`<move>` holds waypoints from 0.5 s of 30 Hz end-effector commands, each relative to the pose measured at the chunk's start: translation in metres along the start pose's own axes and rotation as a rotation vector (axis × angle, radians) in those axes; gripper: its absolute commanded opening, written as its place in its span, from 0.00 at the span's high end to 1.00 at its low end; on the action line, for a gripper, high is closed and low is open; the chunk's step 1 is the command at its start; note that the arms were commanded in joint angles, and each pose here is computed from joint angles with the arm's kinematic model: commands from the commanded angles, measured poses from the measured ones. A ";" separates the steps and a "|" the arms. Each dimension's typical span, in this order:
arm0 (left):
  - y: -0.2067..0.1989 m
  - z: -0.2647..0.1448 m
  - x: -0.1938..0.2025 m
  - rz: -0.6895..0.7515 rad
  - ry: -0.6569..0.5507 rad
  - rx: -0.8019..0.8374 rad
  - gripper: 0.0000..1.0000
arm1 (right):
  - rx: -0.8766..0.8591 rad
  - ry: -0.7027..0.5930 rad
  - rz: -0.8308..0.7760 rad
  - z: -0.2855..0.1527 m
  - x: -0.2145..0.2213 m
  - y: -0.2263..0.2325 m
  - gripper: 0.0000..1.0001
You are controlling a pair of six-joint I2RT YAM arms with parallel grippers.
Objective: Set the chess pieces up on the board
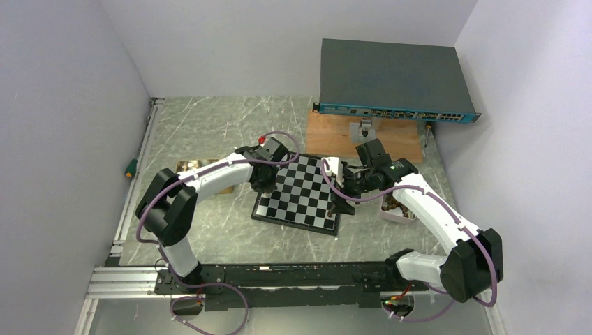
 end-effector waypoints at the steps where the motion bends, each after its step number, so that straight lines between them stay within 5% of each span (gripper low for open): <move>1: -0.008 -0.004 -0.015 -0.003 -0.030 0.029 0.80 | 0.014 -0.017 -0.033 -0.002 -0.003 -0.003 0.23; 15: -0.004 -0.011 -0.018 -0.005 -0.028 0.013 0.59 | 0.009 -0.018 -0.032 -0.002 -0.003 -0.002 0.23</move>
Point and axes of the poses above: each gripper's point midway between its finger pads, its own z axis out along the fingers, its own y axis along the line the jaws close on, x = y × z, the point moved 2 cm from there along -z, back along the fingers, and after that the axes turned 4 degrees about z, right-handed, at the moved point
